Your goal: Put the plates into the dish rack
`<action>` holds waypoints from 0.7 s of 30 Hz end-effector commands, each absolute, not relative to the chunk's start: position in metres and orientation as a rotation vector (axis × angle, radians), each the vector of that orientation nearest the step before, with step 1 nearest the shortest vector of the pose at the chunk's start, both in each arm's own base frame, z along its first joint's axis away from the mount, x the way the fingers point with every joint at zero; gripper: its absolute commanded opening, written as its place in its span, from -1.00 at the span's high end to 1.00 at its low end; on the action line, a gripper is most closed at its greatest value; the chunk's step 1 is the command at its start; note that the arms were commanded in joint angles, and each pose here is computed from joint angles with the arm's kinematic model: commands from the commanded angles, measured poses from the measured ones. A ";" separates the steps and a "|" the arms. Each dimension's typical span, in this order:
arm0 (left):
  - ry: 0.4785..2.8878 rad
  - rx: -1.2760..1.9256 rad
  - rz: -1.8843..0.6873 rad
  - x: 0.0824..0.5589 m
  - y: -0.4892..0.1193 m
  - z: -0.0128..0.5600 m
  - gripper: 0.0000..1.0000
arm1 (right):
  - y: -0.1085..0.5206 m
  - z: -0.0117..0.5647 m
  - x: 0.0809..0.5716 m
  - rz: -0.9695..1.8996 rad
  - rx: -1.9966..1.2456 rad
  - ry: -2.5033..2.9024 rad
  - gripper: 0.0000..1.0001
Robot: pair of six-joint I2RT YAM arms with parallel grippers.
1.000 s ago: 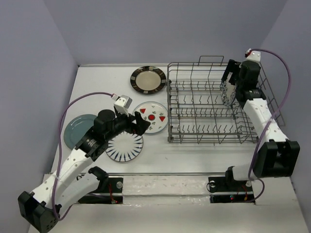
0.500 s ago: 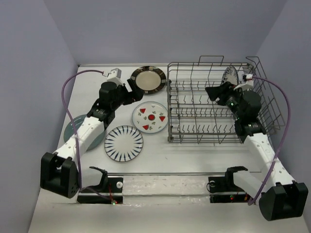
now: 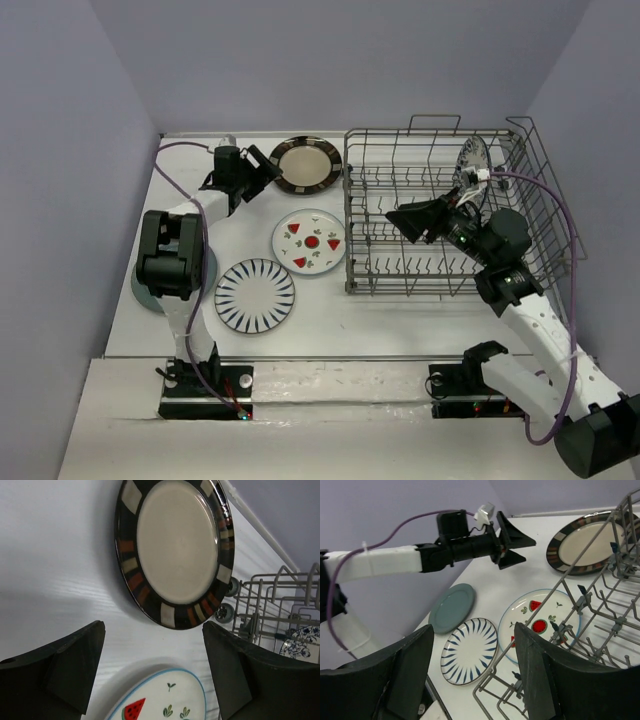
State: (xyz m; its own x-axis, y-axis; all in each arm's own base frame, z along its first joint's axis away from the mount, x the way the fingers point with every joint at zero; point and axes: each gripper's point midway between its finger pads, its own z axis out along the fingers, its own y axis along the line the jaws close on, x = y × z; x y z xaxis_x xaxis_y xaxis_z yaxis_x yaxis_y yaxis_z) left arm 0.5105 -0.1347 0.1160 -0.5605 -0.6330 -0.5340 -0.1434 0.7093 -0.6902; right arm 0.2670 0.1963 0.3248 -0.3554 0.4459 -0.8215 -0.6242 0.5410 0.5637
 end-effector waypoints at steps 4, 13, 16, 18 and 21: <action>1.997 -0.585 -0.829 0.569 -0.139 0.132 -0.79 | 0.199 0.348 0.250 1.124 -0.248 1.514 -0.42; 2.035 -0.628 -0.865 0.601 -0.147 0.092 -0.65 | 0.204 0.334 0.262 1.127 -0.243 1.568 -0.42; 2.027 -0.662 -0.885 0.606 -0.150 0.083 -0.56 | 0.204 0.329 0.266 1.125 -0.231 1.585 -0.41; 2.021 -0.680 -0.896 0.608 -0.150 0.077 -0.54 | 0.205 0.329 0.268 1.125 -0.229 1.589 -0.41; 2.010 -0.695 -0.903 0.611 -0.150 0.071 -0.42 | 0.206 0.328 0.271 1.125 -0.228 1.594 -0.40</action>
